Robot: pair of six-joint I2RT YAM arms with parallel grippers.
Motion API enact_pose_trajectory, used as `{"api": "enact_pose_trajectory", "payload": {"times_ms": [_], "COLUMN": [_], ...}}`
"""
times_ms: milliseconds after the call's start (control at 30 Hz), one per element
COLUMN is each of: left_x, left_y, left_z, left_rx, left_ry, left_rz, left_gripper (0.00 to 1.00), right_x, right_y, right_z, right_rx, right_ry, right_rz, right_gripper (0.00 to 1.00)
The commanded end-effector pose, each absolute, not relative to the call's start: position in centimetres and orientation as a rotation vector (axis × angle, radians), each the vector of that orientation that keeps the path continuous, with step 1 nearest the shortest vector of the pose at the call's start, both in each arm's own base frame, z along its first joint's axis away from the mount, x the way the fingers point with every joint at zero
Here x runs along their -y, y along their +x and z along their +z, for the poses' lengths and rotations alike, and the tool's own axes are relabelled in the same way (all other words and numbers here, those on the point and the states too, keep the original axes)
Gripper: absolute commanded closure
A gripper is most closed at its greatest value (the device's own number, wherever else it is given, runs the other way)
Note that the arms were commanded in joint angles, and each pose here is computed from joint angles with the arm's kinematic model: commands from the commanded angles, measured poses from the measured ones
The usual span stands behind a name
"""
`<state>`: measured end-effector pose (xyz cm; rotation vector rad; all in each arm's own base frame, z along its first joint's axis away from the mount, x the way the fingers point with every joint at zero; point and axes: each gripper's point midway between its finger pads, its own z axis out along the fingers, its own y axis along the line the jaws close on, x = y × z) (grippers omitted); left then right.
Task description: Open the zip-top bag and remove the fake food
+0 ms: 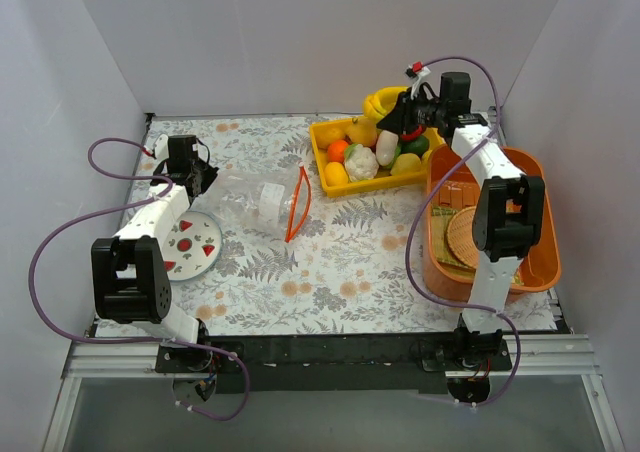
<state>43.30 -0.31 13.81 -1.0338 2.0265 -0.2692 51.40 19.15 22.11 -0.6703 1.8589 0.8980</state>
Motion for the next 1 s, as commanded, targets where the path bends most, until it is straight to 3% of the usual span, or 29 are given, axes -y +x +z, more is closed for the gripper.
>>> {"api": "enact_pose_trajectory", "payload": {"times_ms": [0,600,967], "left_x": [0.4,0.5,0.8], "left_y": [43.8,43.7,43.7], "left_z": [15.4,15.1,14.7], "left_rx": [-1.995,-2.001,-2.007], "left_ry": [-1.005,-0.998,-1.007], "left_rz": [-0.297,-0.298,-0.316], "left_gripper": [1.00,1.00,1.00], "right_x": [-20.0,-20.1,-19.4], "right_y": [53.0,50.5,49.3], "right_z": [24.6,20.0,20.1], "right_rx": [-1.720,-1.798,-1.824], "right_ry": [-0.752,-0.784,-0.760], "right_rz": [0.914,1.001,0.958], "right_gripper": [0.76,0.65,0.61]}}
